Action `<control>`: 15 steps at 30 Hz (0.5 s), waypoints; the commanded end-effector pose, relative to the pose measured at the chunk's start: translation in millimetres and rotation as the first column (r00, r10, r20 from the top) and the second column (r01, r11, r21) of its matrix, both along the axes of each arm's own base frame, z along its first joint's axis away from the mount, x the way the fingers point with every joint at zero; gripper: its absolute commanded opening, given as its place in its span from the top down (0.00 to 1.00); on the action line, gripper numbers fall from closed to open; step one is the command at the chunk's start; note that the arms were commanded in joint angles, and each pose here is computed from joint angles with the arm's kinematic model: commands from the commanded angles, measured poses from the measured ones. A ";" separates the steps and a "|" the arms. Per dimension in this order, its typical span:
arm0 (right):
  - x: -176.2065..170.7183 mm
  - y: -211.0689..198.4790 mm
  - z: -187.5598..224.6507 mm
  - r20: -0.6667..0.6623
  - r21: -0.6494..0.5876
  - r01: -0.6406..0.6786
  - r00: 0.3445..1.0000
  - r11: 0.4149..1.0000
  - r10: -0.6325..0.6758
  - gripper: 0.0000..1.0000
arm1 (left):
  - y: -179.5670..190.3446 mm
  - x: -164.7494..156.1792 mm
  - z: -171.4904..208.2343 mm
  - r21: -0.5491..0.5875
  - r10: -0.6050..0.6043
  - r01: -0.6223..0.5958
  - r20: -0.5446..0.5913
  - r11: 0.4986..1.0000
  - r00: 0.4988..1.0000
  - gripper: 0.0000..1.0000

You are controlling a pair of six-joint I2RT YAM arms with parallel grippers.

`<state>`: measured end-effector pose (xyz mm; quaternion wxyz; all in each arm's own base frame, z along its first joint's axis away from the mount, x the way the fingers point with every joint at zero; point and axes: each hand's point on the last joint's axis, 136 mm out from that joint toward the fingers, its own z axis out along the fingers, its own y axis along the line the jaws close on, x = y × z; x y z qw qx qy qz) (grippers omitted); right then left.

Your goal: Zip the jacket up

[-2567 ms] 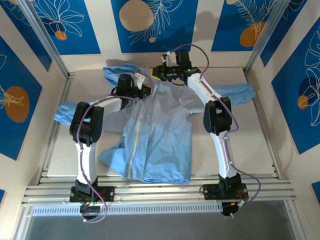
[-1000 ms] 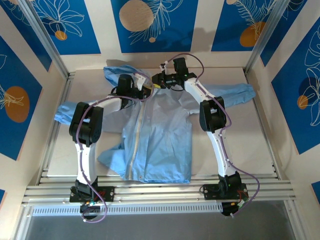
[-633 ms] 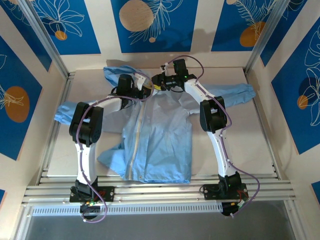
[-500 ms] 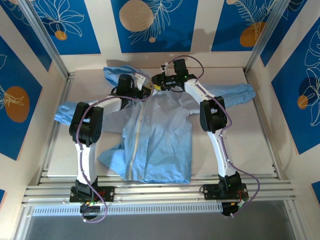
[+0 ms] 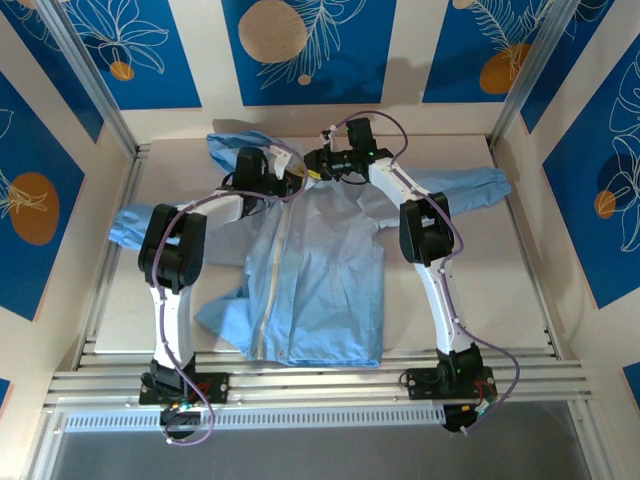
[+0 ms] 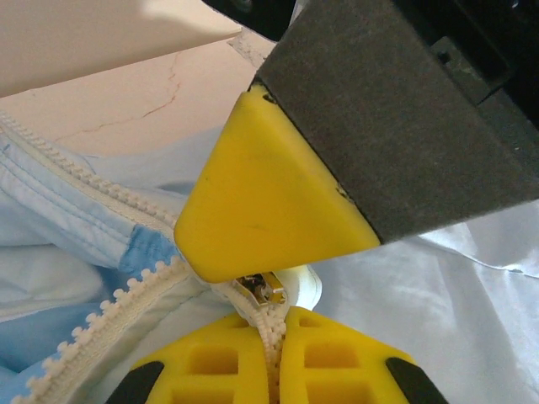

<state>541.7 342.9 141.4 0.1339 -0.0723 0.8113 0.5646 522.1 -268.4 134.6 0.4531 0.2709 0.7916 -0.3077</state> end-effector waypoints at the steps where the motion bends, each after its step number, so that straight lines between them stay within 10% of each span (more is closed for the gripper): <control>1: -22.5 17.8 29.5 0.013 0.044 -0.082 0.997 0.996 0.081 0.71 | -5.7 9.6 26.8 -0.031 -0.010 0.011 0.059 0.999 0.998 1.00; 15: -32.2 28.4 35.2 0.054 0.025 -0.117 0.992 0.993 0.115 0.89 | -4.3 13.1 18.1 -0.016 0.007 -0.007 0.021 1.000 1.000 1.00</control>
